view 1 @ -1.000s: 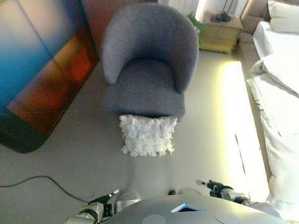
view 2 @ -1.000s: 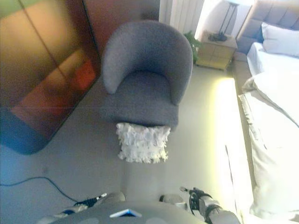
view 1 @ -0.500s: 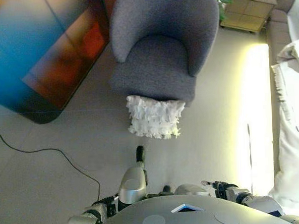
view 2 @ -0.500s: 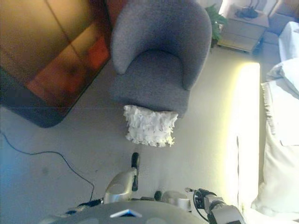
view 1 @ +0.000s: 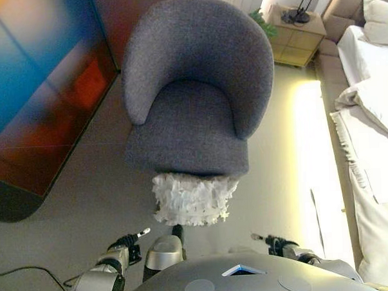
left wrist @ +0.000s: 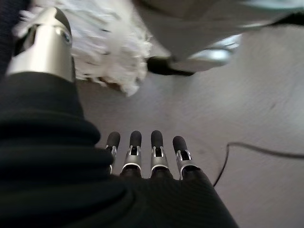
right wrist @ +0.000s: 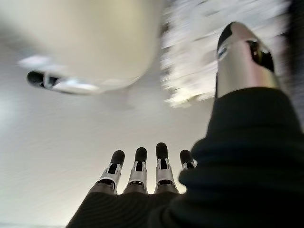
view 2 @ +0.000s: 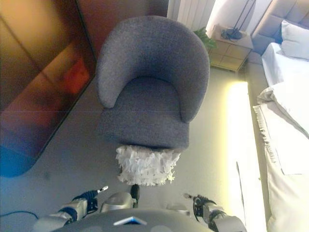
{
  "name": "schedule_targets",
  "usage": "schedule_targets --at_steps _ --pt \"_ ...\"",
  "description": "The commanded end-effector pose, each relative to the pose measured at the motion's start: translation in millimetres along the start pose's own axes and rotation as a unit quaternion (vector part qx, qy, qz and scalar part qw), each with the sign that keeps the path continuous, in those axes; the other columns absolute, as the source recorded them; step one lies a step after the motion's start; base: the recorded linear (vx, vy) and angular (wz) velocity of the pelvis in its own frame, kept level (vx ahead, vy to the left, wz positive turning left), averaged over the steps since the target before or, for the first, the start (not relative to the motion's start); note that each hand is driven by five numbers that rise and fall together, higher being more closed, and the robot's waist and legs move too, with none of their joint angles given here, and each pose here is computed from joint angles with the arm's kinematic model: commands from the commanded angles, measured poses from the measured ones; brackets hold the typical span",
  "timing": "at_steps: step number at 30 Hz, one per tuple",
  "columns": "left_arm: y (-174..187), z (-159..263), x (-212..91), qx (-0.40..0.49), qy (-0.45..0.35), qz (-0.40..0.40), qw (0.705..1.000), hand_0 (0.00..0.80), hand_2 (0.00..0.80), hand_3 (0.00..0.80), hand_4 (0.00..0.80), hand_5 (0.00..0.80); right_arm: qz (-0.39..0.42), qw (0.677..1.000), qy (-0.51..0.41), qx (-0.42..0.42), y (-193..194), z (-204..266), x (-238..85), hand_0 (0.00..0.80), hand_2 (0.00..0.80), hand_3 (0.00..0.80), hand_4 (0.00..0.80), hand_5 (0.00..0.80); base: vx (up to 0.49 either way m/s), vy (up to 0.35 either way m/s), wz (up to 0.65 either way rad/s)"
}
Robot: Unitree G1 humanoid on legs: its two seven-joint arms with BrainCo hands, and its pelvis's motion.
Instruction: Pick up the cushion and take it to the sofa
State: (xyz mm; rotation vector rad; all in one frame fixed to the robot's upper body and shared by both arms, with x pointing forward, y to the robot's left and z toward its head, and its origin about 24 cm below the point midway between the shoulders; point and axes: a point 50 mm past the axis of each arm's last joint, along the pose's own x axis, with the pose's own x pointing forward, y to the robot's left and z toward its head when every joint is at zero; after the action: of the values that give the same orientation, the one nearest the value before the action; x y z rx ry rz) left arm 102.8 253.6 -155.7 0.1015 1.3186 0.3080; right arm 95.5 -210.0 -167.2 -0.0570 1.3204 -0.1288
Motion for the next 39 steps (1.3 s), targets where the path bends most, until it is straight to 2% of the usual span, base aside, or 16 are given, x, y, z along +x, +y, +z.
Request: schedule_targets --at_steps 1,3,10,15,22,31,39 --pt "-1 -1 0 0.004 0.019 0.004 1.000 0.000 0.000 0.000 0.000 0.000 -0.022 0.998 -0.054 -0.003 -12 33 -2 0.000 0.000 0.000 0.000 0.000 -0.048 -0.016 -0.32" --pt "-6 15 -1 -0.002 0.001 -0.001 1.000 0.000 0.000 0.000 0.000 0.000 -0.025 0.996 -0.081 0.003 -12 45 -3 0.000 0.000 0.000 0.000 0.000 -0.018 -0.061 -0.01" --pt "-8 -14 0 -0.012 0.040 0.008 0.999 0.000 0.000 0.000 0.000 0.000 -0.015 0.999 -0.030 -0.027 -15 13 -1 0.000 0.000 0.000 0.000 0.000 0.249 -0.144 0.27" --pt "-10 -17 0 0.012 0.043 0.012 0.999 0.000 0.000 0.000 0.000 0.000 -0.017 0.999 -0.040 -0.012 -14 18 -1 0.000 0.000 0.000 0.000 0.000 0.079 -0.181 0.05" --pt "-18 -25 -1 0.000 0.053 0.016 0.998 0.000 0.000 0.000 0.000 0.000 -0.011 0.999 -0.037 -0.032 -14 15 -1 0.000 0.000 0.000 0.000 0.000 0.014 -0.158 0.07" --pt "-40 -8 -2 -0.017 0.021 -0.007 1.000 0.000 0.000 0.000 0.000 0.000 -0.041 0.993 -0.097 -0.057 -27 55 -5 0.000 0.000 0.000 0.000 0.000 -0.161 -0.127 0.14" --pt "-46 -7 -3 -0.004 -0.006 -0.031 0.999 0.000 0.000 0.000 0.000 0.000 -0.083 0.990 -0.103 -0.050 -47 64 -9 0.000 0.000 0.000 0.000 0.000 -0.123 0.152 0.26"
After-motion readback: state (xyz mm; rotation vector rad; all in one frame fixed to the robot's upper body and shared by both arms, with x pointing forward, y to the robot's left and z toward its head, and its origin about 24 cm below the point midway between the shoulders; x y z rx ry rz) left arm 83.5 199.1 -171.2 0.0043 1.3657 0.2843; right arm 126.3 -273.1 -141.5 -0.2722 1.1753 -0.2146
